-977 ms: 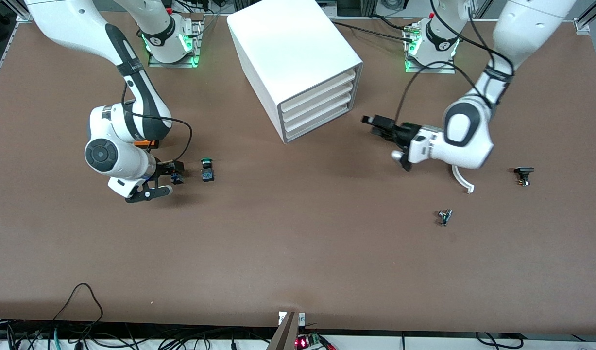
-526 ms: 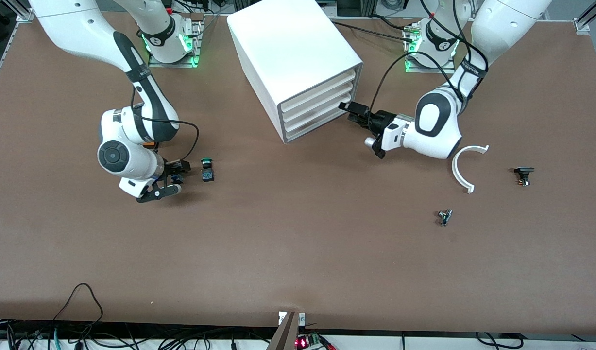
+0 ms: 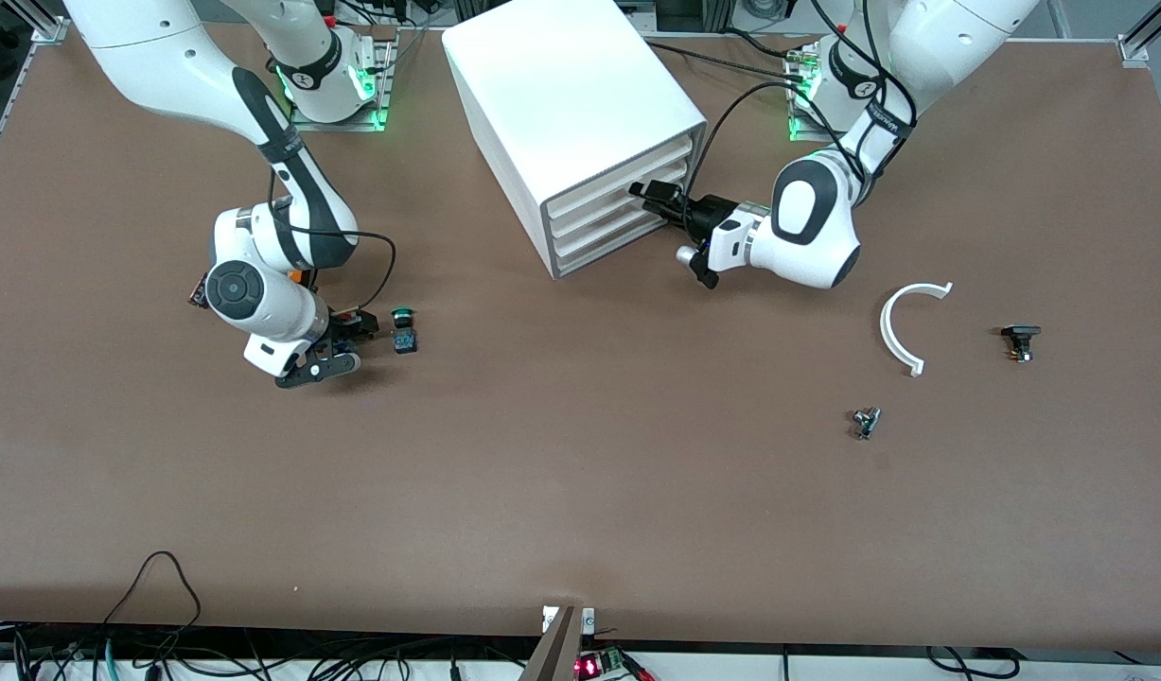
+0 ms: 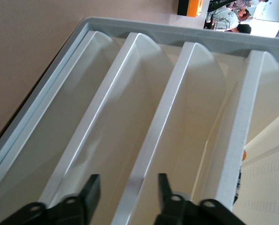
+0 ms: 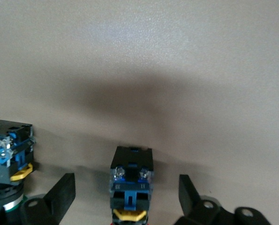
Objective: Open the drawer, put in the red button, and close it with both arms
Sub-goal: 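Pull the top drawer open with the left gripper while the right gripper lifts the button, then release the drawer with the left gripper while the right gripper carries the button over, then lower the red button into the open drawer with the right gripper, then open the right gripper and withdraw while the left gripper approaches the drawer, then push the drawer closed into the cabinet with the left gripper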
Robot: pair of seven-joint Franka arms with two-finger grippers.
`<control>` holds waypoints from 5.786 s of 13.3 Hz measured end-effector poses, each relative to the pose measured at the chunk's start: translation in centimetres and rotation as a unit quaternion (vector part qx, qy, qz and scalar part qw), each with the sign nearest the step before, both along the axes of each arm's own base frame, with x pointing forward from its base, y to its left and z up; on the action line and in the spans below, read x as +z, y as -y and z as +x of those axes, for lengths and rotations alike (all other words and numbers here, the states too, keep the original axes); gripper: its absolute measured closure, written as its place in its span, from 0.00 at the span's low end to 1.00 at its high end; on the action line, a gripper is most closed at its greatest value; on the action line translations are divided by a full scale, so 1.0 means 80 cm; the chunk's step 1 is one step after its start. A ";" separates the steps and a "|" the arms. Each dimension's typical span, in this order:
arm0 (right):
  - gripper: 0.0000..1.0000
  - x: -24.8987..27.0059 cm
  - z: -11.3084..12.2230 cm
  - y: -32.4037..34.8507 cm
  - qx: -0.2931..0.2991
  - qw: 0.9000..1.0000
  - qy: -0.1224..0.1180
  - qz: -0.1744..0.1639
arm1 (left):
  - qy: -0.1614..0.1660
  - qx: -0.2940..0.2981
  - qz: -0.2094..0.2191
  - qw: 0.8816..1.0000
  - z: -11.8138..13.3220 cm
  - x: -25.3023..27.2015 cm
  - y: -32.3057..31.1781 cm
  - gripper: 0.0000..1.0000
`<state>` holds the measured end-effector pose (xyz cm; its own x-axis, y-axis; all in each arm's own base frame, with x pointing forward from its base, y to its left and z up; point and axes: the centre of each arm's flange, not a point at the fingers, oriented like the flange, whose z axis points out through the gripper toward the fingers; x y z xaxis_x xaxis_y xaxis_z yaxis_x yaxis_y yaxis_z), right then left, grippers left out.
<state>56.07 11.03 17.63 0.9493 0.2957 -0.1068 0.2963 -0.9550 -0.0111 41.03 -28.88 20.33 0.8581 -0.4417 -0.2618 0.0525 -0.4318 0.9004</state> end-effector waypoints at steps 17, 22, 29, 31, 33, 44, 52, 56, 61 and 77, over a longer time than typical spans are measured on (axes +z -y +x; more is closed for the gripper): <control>0.67 0.145 0.062 -0.058 0.091 0.994 0.054 0.022 | 0.135 0.094 0.050 0.985 0.148 0.041 -0.162 0.44; 0.67 0.270 0.073 -0.188 0.200 0.974 0.090 0.060 | 0.224 0.166 0.089 0.956 0.202 0.138 -0.271 0.00; 0.67 0.373 0.033 -0.347 0.390 0.905 0.132 0.109 | 0.333 0.091 0.292 0.892 0.203 0.342 -0.395 0.00; 0.67 0.373 0.017 -0.397 0.438 0.880 0.141 0.117 | 0.284 0.101 0.375 0.877 0.191 0.403 -0.390 0.00; 0.67 0.367 -0.008 -0.448 0.502 0.842 0.155 0.122 | 0.244 0.111 0.452 0.851 0.177 0.449 -0.373 0.00; 0.67 0.255 -0.107 -0.577 0.711 0.686 0.099 0.120 | 0.207 0.121 0.532 0.812 0.172 0.469 -0.363 0.00; 0.67 0.224 -0.161 -0.620 0.742 0.656 0.076 0.120 | 0.197 0.136 0.536 0.809 0.172 0.469 -0.363 0.00; 0.63 0.205 -0.176 -0.629 0.747 0.651 0.062 0.119 | 0.193 0.137 0.536 0.810 0.175 0.464 -0.363 0.00; 0.09 0.234 -0.151 -0.618 0.698 0.702 0.084 0.111 | 0.189 0.136 0.535 0.812 0.179 0.458 -0.365 0.00; 0.00 0.368 0.073 -0.226 -0.064 0.995 0.070 -0.007 | 0.126 0.308 0.501 0.799 0.185 0.133 -0.142 0.00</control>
